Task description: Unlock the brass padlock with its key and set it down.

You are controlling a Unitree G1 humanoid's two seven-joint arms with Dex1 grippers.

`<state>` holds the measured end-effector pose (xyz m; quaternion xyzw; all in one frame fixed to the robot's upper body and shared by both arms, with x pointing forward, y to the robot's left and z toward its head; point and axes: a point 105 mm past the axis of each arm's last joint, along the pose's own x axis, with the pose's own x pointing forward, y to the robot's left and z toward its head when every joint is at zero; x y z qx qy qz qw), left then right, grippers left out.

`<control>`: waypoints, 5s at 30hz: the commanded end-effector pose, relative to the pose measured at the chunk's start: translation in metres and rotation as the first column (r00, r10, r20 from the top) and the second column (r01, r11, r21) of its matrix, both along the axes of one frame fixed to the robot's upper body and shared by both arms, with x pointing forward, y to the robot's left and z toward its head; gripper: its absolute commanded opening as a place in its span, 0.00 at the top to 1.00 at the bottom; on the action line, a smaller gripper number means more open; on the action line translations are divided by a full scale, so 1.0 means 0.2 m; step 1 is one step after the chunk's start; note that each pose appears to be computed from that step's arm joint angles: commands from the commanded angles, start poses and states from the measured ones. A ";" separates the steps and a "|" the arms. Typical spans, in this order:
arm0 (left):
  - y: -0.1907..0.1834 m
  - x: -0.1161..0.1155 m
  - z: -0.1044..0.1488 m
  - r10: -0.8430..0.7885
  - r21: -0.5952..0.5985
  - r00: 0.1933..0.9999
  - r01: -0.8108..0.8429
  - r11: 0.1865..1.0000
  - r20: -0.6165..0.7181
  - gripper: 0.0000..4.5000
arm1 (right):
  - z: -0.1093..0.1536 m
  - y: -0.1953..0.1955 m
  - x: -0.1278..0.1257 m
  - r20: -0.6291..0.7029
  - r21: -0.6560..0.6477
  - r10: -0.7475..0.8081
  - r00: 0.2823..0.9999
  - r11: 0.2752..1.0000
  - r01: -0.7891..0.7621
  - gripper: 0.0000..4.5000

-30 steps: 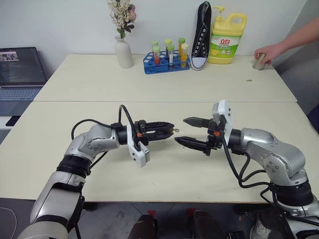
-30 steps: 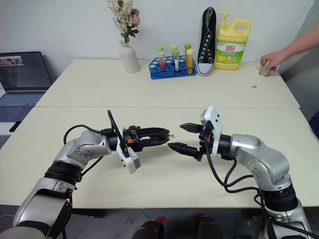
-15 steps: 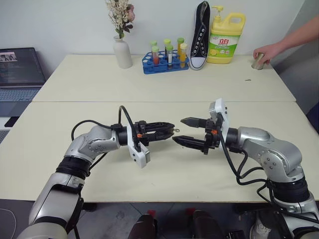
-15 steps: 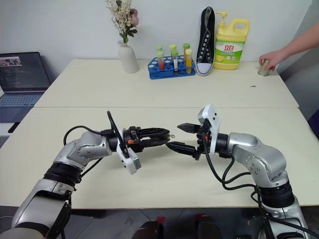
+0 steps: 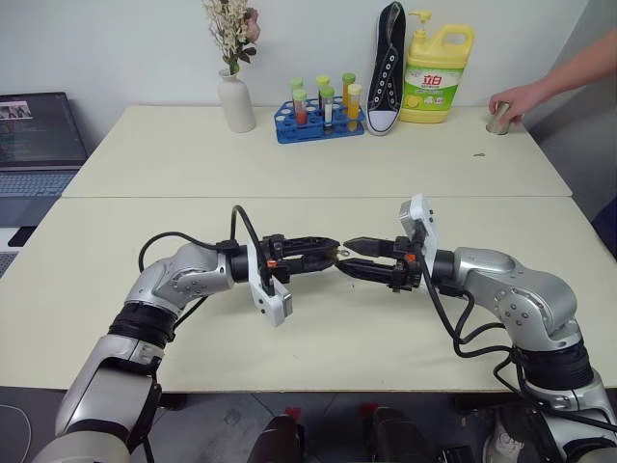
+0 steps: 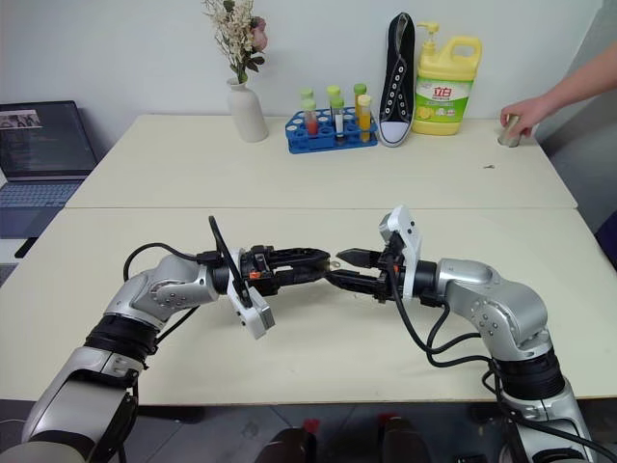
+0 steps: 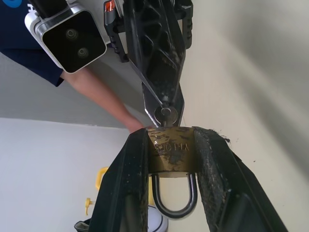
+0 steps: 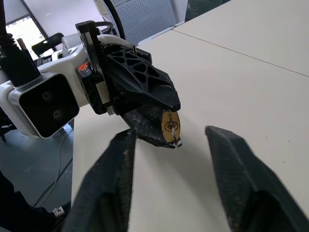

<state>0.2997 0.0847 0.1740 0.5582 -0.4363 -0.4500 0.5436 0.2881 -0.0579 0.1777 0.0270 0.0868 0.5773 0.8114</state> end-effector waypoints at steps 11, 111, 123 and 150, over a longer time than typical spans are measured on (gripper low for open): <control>0.01 -0.02 0.02 -0.004 -0.014 1.000 0.004 1.000 0.026 0.78 | 0.05 0.01 -0.02 0.016 0.026 0.044 0.999 0.999 -0.045 1.00; 0.02 -0.02 0.01 0.026 -0.049 0.999 -0.024 0.999 0.040 0.78 | 0.09 -0.02 -0.08 -0.011 -0.082 0.067 0.998 0.994 -0.067 0.19; 0.01 -0.02 0.01 0.012 -0.049 0.999 -0.010 0.999 0.036 0.78 | 0.07 0.05 0.01 -0.033 -0.038 0.054 0.998 0.998 -0.055 0.19; 0.01 -0.04 0.01 0.014 -0.059 1.000 -0.013 0.998 0.025 0.78 | 0.06 0.12 0.04 -0.063 -0.005 0.109 0.992 0.994 -0.109 0.97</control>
